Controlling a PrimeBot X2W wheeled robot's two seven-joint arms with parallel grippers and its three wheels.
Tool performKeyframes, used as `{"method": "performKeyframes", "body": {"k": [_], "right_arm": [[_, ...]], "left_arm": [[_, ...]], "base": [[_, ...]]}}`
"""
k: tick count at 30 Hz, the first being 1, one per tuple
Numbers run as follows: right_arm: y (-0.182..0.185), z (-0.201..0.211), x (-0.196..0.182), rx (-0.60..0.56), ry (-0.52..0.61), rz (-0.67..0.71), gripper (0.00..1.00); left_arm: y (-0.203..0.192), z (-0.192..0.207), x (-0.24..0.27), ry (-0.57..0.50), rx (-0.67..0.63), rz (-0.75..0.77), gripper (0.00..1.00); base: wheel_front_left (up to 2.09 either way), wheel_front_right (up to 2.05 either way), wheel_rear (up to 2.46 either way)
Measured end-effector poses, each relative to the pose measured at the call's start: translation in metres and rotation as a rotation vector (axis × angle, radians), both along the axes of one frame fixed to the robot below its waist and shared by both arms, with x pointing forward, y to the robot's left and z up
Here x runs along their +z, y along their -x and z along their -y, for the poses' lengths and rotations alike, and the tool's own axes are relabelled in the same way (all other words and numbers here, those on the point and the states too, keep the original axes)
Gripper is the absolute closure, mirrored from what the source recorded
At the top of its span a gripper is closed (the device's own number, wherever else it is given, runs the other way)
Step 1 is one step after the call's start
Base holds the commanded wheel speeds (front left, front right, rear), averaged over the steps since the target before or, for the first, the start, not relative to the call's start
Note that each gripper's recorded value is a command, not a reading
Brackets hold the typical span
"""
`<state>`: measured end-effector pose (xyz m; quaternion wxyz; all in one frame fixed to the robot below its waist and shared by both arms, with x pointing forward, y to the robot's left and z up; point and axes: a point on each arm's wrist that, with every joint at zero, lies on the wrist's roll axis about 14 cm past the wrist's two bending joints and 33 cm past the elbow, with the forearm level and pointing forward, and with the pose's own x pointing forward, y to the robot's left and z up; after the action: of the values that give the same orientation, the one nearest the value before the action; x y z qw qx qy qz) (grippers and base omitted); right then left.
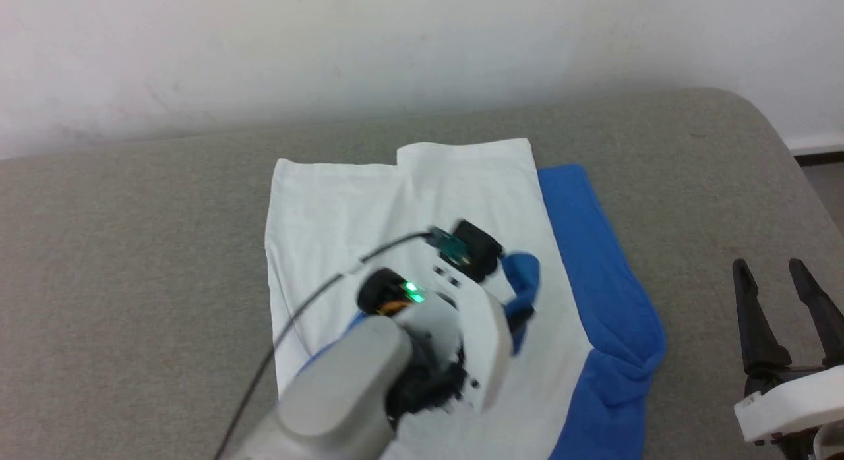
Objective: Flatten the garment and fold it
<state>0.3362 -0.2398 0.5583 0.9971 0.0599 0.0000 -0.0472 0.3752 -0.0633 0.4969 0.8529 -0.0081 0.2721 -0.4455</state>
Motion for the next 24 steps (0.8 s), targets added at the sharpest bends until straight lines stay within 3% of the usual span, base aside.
{"method": "performKeyframes", "body": {"k": [8,9,10,15,21,24], "right_arm": [[0.007,0.016,-0.011,-0.059,0.001,-0.041,0.0],[0.008,0.018,-0.012,-0.065,0.001,-0.046,0.0],[0.009,0.019,-0.014,-0.071,0.001,-0.052,0.0],[0.011,0.023,-0.021,-0.087,-0.006,-0.073,0.0],[0.009,0.016,-0.02,-0.063,-0.012,-0.066,0.0],[0.008,0.01,-0.018,-0.043,-0.009,-0.056,0.0]], "left_arm": [[0.036,0.04,-0.069,-0.065,-0.126,-0.135,1.0],[0.039,0.042,-0.076,-0.063,-0.126,-0.154,0.63],[0.042,0.044,-0.082,-0.058,-0.127,-0.167,0.0],[0.043,0.055,-0.085,0.012,-0.132,-0.134,0.0],[0.019,0.065,-0.025,0.243,-0.06,0.085,0.0],[0.001,0.053,0.013,0.353,0.035,0.208,0.0]], "base": [[0.0,0.0,0.0],[0.0,0.0,0.0],[0.0,0.0,0.0],[0.0,0.0,0.0],[0.0,0.0,0.0],[0.0,0.0,0.0]]}}
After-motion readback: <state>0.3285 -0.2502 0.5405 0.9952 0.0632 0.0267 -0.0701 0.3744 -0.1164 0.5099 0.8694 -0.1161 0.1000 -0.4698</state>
